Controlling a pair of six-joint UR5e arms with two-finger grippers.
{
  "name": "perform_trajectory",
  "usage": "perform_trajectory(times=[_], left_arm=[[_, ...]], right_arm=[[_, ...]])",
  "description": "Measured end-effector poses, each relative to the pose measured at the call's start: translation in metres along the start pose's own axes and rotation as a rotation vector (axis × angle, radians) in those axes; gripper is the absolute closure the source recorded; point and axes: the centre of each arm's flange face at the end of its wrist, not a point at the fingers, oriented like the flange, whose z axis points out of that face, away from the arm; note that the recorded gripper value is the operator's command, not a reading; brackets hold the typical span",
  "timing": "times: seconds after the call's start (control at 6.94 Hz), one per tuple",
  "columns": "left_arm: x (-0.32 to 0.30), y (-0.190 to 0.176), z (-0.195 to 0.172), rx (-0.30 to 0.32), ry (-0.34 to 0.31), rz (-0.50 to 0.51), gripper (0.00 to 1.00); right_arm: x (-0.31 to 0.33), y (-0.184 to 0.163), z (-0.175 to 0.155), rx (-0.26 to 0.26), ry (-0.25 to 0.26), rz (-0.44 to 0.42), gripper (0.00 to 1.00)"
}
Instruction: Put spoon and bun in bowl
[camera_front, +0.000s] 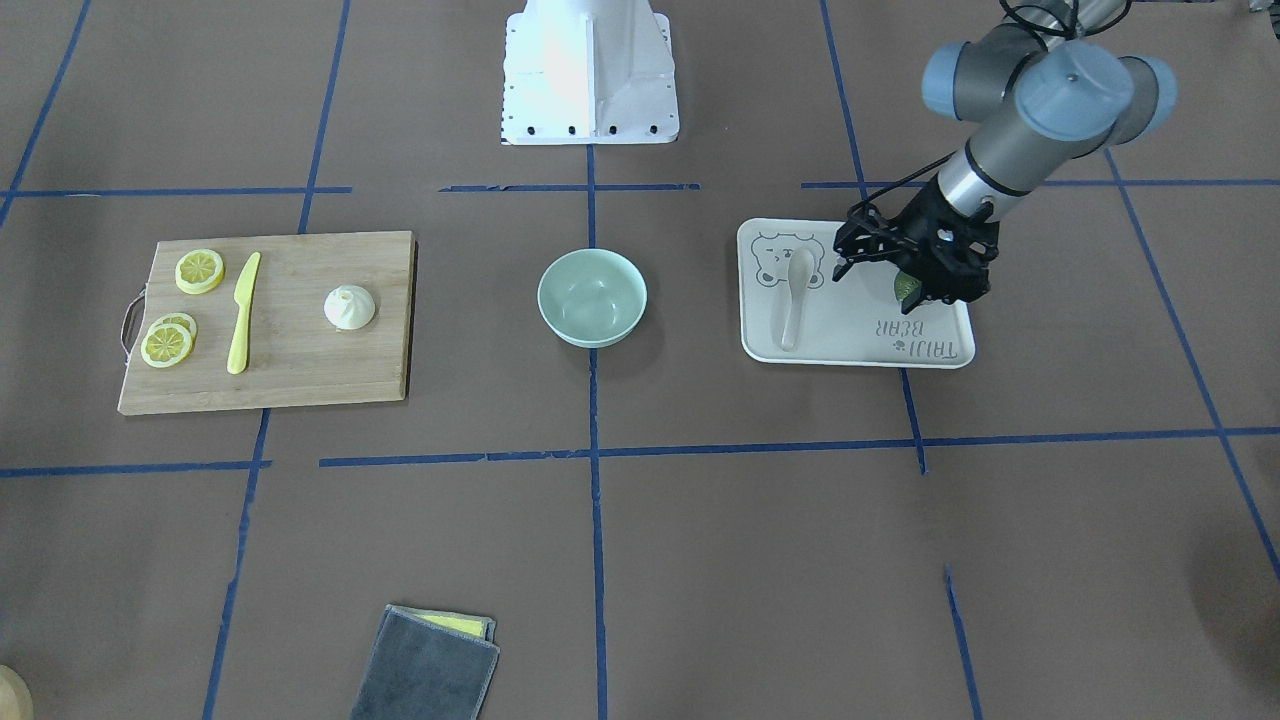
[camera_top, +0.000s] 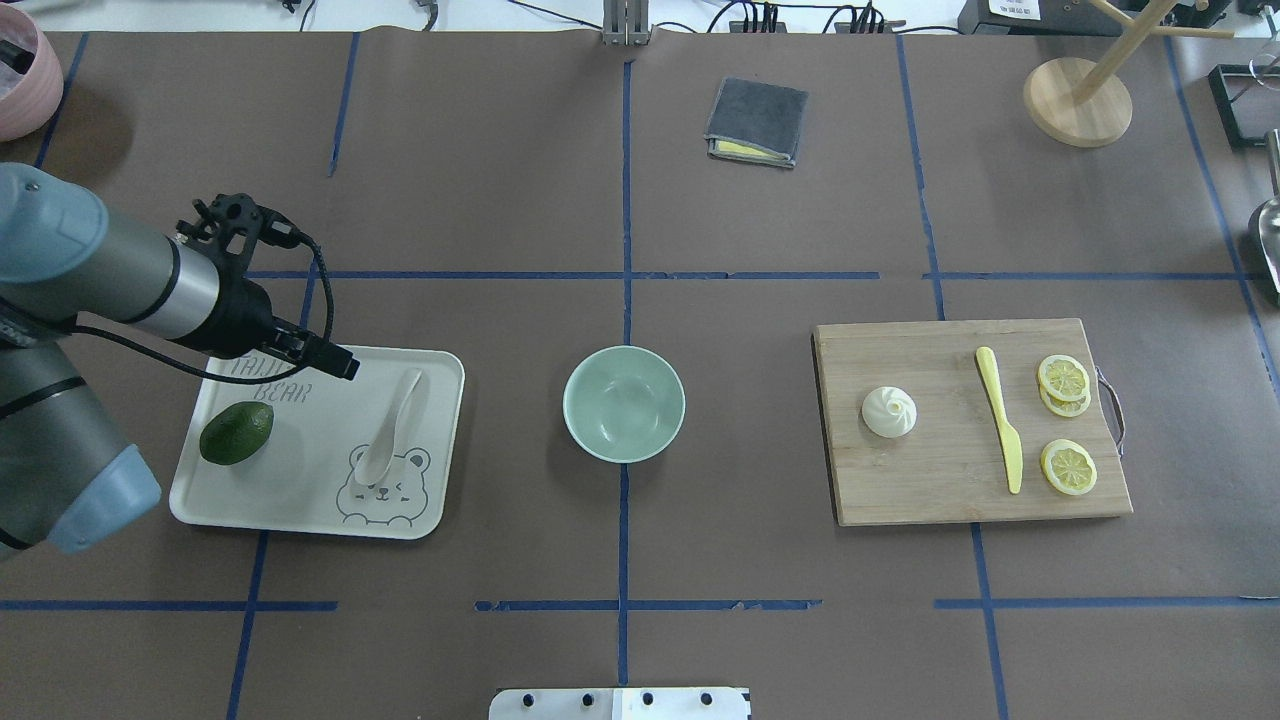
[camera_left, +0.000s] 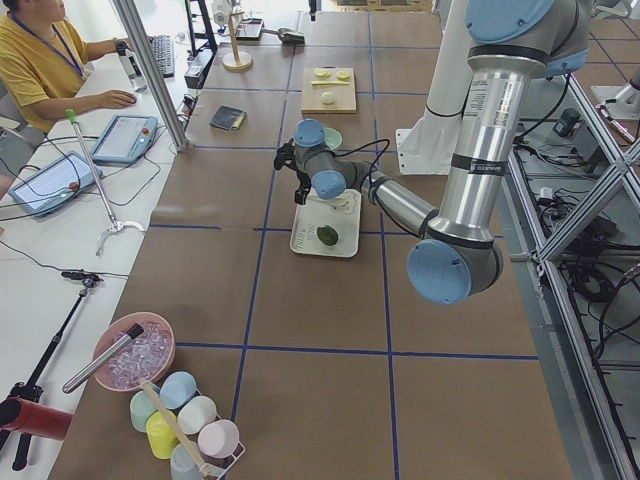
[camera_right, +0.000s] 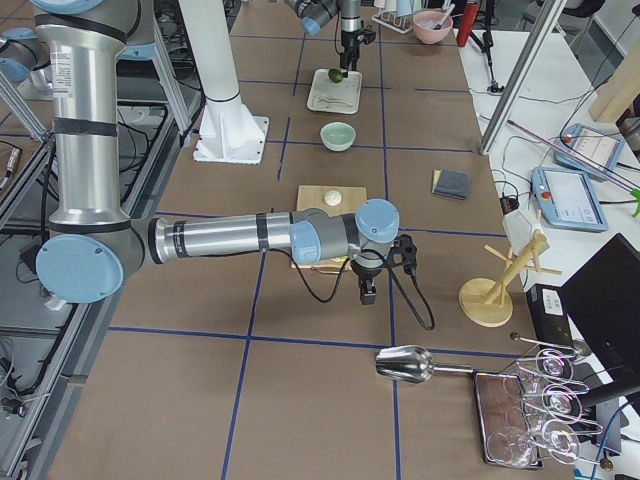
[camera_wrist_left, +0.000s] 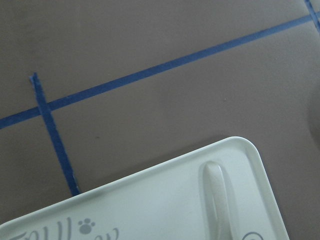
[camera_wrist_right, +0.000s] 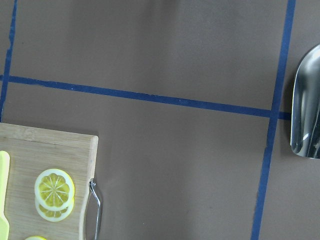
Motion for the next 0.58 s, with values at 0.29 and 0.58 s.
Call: perform_trajectory(times=[0.29,0.58], left_arm=[[0.023,0.01,0.031,-0.014,-0.029,0.006,0.0],[0.036,0.007,0.054,-0.032,-0.038,-0.002,0.11]], right_arm=[[-0.003,0.002,0.005,-0.009,-0.001,-0.009,0.0],[-0.007,0.001,0.01,-0.019,-0.004,-0.014,0.0]])
